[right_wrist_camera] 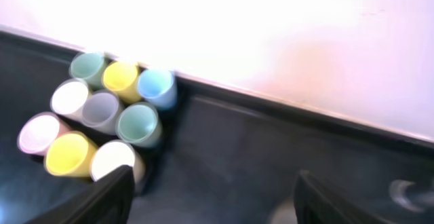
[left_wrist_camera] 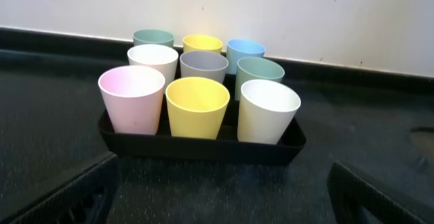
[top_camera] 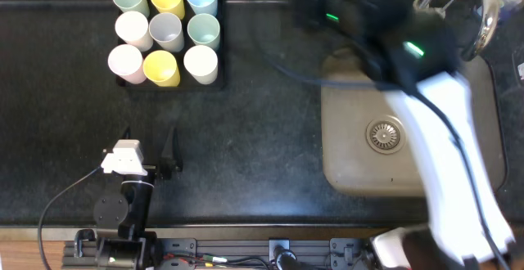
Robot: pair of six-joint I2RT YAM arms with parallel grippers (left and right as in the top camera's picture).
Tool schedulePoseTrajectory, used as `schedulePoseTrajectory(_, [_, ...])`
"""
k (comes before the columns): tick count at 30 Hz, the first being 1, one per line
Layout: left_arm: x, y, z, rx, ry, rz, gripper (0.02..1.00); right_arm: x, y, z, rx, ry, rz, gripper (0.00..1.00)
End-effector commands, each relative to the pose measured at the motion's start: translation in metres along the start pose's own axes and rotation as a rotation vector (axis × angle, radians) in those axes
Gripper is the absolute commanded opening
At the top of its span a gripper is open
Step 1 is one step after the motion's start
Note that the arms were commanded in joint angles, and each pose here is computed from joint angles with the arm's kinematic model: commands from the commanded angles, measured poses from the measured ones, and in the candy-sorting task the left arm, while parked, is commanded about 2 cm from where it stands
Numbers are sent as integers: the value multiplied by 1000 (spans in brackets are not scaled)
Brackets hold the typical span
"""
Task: Store Cups
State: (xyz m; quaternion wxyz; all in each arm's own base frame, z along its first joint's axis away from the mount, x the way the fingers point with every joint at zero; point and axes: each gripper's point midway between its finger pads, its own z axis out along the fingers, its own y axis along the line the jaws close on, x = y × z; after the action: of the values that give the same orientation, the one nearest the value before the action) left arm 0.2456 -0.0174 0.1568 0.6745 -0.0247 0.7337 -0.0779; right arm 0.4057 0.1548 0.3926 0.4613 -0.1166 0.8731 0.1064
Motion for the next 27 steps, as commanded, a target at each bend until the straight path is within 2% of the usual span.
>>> schedulePoseTrajectory(1, [0, -4, 0, 23, 1, 12, 1000, 50, -49, -19, 76, 5, 27, 805])
schedulePoseTrajectory(6, [0, -4, 0, 23, 1, 12, 1000, 94, -78, -59, 147, -155, 65, 998])
schedulePoseTrajectory(9, [0, -4, 0, 23, 1, 12, 1000, 117, -82, -76, 174, -268, 61, 998])
schedulePoseTrajectory(14, [0, -4, 0, 23, 1, 12, 1000, 153, -78, -86, 170, -424, 44, 998])
schedulePoseTrajectory(24, [1, -4, 0, 23, 1, 12, 1000, 214, -80, -74, 171, -629, 24, 996])
schedulePoseTrajectory(27, [0, -4, 0, 23, 1, 12, 1000, 228, -81, -68, 171, -631, 24, 996])
